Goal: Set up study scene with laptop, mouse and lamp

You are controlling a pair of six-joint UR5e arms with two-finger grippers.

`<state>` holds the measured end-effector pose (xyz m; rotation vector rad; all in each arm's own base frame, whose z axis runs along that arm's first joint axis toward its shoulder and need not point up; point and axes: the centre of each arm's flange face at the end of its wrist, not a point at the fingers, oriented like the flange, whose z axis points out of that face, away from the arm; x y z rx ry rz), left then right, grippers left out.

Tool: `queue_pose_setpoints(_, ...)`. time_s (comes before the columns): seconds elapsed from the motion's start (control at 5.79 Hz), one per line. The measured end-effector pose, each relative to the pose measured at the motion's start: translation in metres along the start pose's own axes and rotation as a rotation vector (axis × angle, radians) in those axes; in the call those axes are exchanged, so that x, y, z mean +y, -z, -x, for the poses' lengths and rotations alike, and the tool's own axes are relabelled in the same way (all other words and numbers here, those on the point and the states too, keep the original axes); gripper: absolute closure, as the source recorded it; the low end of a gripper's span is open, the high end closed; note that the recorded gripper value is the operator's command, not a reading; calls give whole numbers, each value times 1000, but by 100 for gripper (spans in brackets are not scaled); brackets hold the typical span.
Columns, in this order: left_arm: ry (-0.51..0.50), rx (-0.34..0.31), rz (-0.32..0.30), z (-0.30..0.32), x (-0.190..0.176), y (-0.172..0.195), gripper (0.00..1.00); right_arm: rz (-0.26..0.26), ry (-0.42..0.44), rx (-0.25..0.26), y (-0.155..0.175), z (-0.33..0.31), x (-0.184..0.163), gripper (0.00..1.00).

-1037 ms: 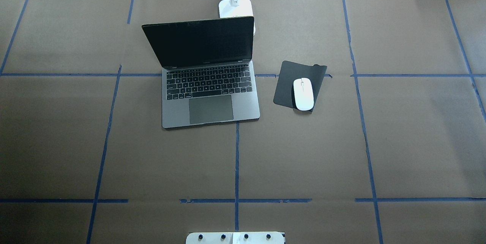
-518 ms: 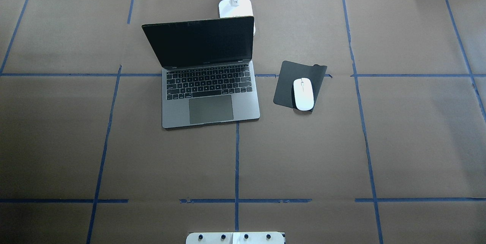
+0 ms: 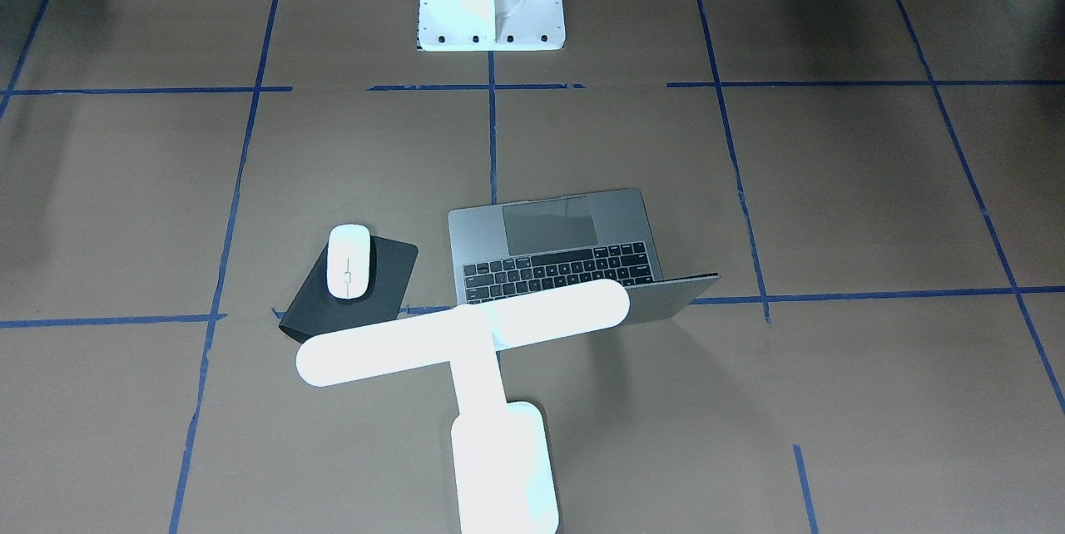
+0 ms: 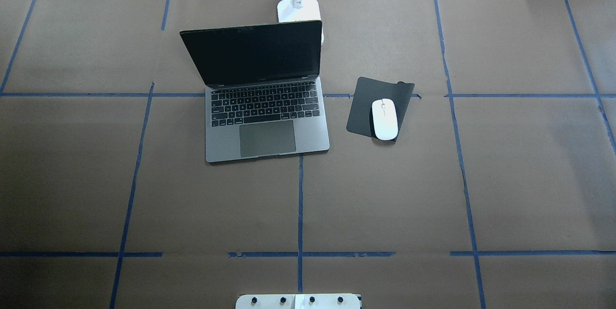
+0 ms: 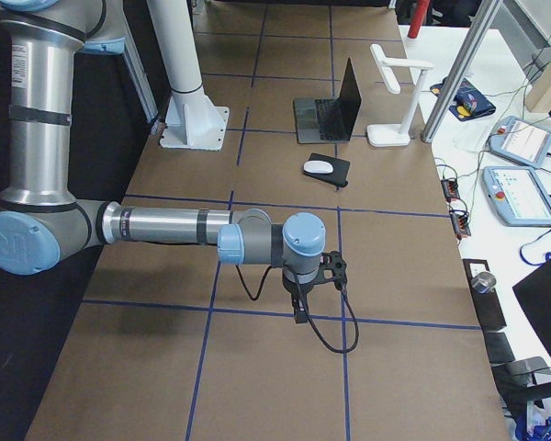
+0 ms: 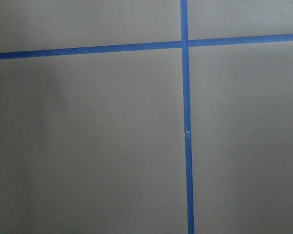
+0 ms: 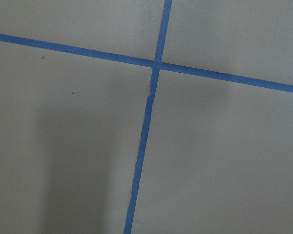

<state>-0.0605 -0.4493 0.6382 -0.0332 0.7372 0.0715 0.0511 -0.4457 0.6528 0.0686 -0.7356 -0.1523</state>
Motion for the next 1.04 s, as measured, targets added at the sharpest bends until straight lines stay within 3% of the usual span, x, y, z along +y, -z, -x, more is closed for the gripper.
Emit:
queue_pose_setpoints(0.35, -1, 2, -2, -1, 0, 0, 0, -4, 0, -28, 0, 3, 0, 0)
queue_pose_setpoints(1.04, -7, 3, -5, -3, -1, 2, 0, -4, 1, -36, 0, 3, 0, 0)
